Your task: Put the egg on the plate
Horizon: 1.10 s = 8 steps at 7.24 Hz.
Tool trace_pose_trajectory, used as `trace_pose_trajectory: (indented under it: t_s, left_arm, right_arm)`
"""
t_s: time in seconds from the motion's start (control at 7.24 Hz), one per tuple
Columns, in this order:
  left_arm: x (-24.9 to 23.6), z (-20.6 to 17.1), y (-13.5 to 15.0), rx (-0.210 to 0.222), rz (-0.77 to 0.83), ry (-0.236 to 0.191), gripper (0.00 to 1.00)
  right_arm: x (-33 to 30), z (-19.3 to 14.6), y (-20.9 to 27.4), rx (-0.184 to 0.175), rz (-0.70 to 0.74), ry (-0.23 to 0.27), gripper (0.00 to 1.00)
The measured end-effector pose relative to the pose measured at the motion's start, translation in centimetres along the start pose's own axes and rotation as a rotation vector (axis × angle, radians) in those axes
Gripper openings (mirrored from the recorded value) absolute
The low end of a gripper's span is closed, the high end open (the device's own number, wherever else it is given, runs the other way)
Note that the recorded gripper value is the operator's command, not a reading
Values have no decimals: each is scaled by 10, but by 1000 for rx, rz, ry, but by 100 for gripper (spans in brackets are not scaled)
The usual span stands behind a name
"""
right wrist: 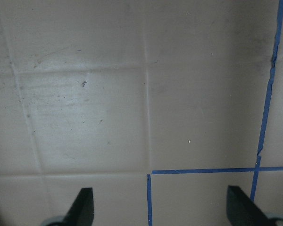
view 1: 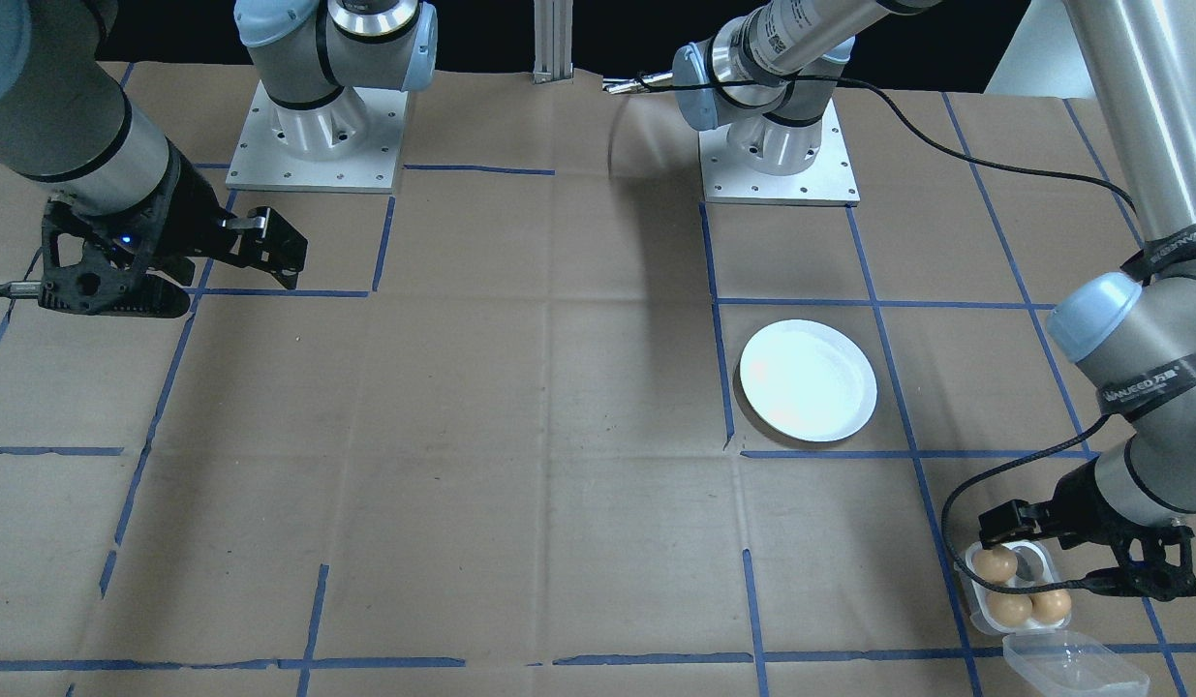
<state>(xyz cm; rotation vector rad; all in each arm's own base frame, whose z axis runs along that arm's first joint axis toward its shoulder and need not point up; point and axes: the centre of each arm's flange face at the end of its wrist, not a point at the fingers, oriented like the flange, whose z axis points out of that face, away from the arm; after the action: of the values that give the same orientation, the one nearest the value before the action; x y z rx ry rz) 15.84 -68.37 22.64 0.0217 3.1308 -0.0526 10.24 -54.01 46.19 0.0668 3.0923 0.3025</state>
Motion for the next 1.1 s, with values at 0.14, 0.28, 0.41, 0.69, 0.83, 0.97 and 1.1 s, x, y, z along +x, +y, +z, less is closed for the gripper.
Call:
trace_pose_trajectory:
  t_s: [0.14, 0.28, 0.41, 0.69, 0.83, 0.97, 1.1]
  left_arm:
    - [1, 11, -2, 5, 0, -2, 98]
    - [3, 18, -5, 10, 1, -4, 98]
    - [4, 21, -8, 16, -1, -5, 97]
    - [5, 20, -12, 25, -9, -8, 83]
    - [6, 19, -13, 27, -9, -9, 75]
    - [7, 18, -13, 28, -9, -10, 69]
    - [7, 17, -13, 28, -10, -10, 63]
  right_arm:
    - [0, 0, 0, 0, 0, 0, 100]
    - [0, 0, 0, 0, 0, 0, 100]
    - [0, 0, 0, 0, 0, 0, 100]
    - [0, 0, 0, 0, 0, -1, 100]
    - [0, 0, 0, 0, 0, -1, 100]
    - [0, 0, 0, 0, 0, -1, 100]
    - [0, 0, 0, 0, 0, -1, 100]
